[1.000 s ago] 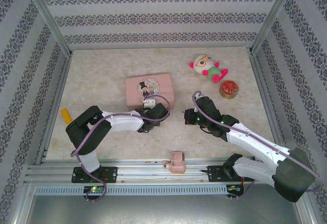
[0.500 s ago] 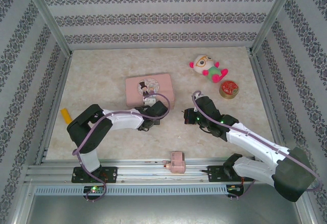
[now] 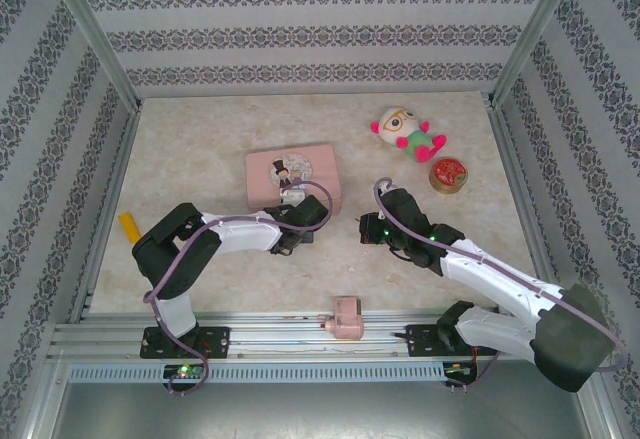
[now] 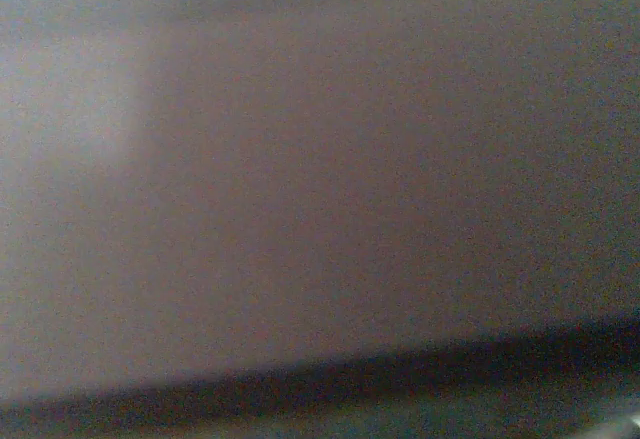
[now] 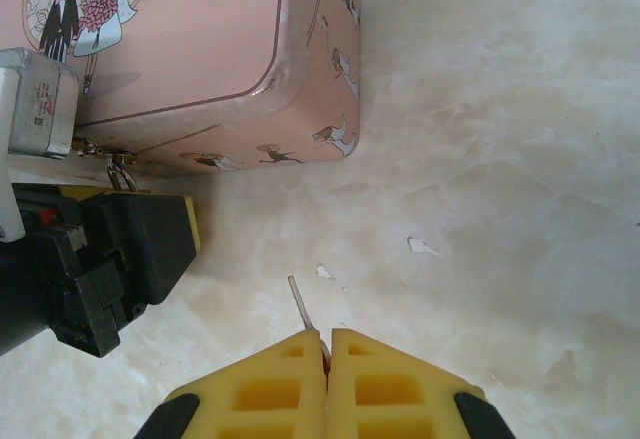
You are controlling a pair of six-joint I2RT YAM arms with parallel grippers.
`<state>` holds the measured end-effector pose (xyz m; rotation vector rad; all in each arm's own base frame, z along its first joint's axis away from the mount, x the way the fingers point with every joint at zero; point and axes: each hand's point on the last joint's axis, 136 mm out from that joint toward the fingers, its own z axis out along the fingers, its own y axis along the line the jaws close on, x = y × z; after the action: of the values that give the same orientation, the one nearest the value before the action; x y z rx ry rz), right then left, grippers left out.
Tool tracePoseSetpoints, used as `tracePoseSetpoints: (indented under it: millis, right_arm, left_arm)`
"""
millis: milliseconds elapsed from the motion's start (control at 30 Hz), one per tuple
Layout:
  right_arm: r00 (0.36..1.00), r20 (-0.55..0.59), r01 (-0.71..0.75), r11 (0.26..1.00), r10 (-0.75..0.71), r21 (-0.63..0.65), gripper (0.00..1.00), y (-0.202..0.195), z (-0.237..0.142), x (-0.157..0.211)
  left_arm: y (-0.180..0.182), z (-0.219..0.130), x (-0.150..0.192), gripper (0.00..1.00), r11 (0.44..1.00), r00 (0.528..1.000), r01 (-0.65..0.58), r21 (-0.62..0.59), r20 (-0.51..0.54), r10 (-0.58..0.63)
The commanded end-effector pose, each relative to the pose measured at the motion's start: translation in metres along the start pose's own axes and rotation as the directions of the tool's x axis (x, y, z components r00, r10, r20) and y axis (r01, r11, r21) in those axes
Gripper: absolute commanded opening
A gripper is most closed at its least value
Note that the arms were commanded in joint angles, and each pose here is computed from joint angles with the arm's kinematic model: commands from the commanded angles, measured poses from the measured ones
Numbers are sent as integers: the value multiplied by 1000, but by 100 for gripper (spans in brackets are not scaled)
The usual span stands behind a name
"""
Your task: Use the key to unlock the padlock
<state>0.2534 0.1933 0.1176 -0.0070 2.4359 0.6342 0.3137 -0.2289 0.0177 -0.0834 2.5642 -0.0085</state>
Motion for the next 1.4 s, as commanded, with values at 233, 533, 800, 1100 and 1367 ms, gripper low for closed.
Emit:
tracePoseSetpoints:
  millis: [233, 533, 800, 1100, 1367]
  right_arm:
    - [999, 31, 19, 999, -18, -26, 0, 9, -3, -13]
    - [999, 36, 17, 999, -16, -33, 0, 11, -3, -15]
    - [999, 35, 18, 999, -17, -34, 0, 11, -2, -14]
    - [1000, 25, -11, 999, 12, -38, 0, -1, 17, 7]
    - [996, 66, -51, 994, 58, -99, 0, -4, 33, 15]
  left_arm:
    - [14, 9, 26, 45, 1000, 996, -6, -29, -93, 4]
    - [9, 6, 28, 32, 1000, 994, -15, 2, -108, 15]
    - [-6, 3, 24, 22, 997, 994, 5, 71, -111, 3]
    - [-56, -11, -13, 13, 966, 994, 95, 241, -70, -81]
    - [-95, -19, -47, 6, 923, 990, 141, 358, -62, -127]
